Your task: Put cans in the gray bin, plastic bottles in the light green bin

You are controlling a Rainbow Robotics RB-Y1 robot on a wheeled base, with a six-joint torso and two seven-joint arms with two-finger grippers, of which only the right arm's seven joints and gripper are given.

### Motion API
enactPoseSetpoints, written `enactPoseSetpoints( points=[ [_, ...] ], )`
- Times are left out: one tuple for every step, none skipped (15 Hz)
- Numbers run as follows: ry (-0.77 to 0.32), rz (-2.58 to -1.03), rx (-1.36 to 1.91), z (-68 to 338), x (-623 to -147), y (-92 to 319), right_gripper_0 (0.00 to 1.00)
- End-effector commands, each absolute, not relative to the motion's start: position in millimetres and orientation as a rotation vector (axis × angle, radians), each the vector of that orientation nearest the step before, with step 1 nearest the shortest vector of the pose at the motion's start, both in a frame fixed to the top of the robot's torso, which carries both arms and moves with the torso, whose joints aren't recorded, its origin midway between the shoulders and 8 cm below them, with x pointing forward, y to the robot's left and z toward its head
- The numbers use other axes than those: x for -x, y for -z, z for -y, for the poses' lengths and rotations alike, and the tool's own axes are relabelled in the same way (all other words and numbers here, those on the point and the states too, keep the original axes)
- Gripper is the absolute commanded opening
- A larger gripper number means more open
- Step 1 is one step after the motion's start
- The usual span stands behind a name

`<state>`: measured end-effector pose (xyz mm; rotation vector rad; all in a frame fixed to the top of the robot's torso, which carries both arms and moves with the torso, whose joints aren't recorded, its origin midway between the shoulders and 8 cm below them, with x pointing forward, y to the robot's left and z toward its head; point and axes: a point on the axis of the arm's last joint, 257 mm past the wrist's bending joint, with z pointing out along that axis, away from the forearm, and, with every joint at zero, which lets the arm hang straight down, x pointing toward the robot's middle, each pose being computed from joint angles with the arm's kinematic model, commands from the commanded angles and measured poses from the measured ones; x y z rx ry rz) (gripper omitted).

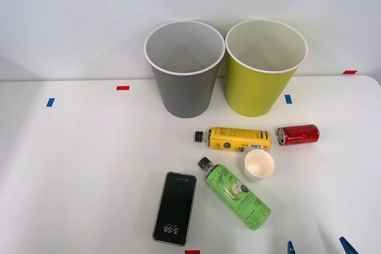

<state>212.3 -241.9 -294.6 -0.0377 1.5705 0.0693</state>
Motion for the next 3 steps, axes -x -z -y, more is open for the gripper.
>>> enactPoseSetpoints(
  points=[
    [-0.069, -1.571, 0.038, 241.9, -212.3, 294.6, 1.00],
    [-0.069, -1.571, 0.038, 241.9, -212.3, 294.6, 1.00],
    [-0.069, -1.571, 0.038, 241.9, -212.3, 294.6, 1.00]
  ],
)
